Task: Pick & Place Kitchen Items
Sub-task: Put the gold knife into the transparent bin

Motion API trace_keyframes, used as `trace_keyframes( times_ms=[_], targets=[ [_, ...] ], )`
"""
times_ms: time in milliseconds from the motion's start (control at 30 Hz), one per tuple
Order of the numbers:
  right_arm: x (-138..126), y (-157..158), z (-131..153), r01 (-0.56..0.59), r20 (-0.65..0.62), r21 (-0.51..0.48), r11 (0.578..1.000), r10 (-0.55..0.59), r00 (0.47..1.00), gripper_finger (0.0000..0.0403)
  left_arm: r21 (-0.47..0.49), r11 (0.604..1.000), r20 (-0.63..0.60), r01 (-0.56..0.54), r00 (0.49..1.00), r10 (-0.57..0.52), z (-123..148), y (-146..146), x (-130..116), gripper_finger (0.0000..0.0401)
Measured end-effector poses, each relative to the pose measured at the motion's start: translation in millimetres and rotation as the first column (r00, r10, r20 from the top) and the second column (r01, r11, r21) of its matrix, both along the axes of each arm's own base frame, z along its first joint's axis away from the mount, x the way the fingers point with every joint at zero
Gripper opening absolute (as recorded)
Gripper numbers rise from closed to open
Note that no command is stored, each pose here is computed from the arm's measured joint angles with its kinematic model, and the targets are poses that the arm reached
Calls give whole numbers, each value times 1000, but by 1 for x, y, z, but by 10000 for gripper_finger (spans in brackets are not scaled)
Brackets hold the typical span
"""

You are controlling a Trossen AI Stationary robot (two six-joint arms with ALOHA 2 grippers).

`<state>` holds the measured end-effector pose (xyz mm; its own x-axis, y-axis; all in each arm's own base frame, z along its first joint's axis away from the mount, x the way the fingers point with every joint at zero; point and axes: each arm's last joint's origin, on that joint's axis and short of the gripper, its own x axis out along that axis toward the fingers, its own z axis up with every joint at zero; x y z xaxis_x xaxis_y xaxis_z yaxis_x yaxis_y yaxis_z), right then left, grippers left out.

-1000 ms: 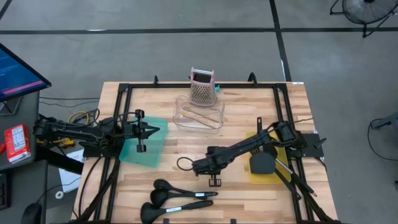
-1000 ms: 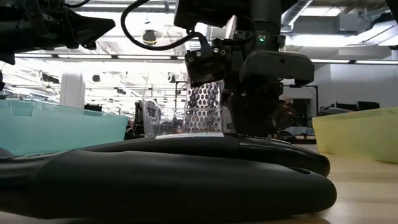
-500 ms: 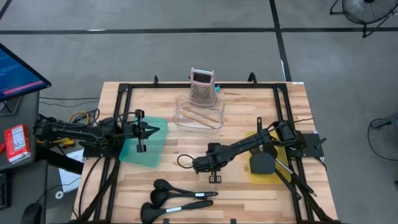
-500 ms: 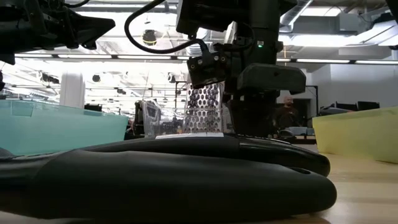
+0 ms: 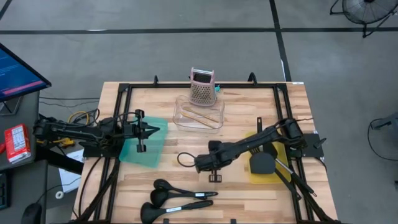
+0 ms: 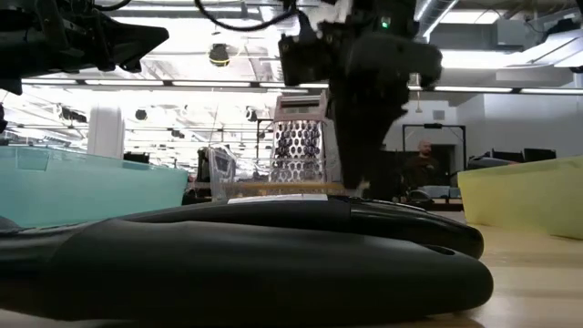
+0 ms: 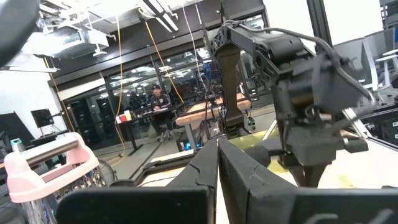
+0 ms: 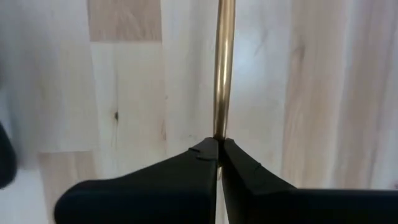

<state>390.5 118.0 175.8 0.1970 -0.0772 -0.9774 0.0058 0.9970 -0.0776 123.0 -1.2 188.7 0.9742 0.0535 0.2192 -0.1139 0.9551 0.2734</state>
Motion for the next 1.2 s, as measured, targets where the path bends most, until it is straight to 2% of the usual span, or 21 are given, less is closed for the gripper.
trace_keyframes(
  times_ms=[267,667,800,1000,1100,1200],
  targets=[
    [-13,8,34,2,71,19,1000,-3,997,0,0,1000,-1,0,1000,0,0,0,0,2],
    [-50,16,103,29,222,58,998,-41,974,2,0,1000,-1,0,1000,0,0,0,0,2],
    [-63,12,121,78,269,22,997,-81,960,2,0,1000,0,0,1000,0,0,0,0,2],
    [-67,10,123,154,266,24,988,-155,951,1,0,1000,-1,0,1000,0,0,0,0,2],
    [-65,15,115,193,244,33,981,-195,950,0,0,1000,-1,0,1000,0,0,0,0,2],
    [-63,18,105,278,203,41,960,-281,938,8,0,1000,0,0,1000,0,0,0,0,2]
  ],
)
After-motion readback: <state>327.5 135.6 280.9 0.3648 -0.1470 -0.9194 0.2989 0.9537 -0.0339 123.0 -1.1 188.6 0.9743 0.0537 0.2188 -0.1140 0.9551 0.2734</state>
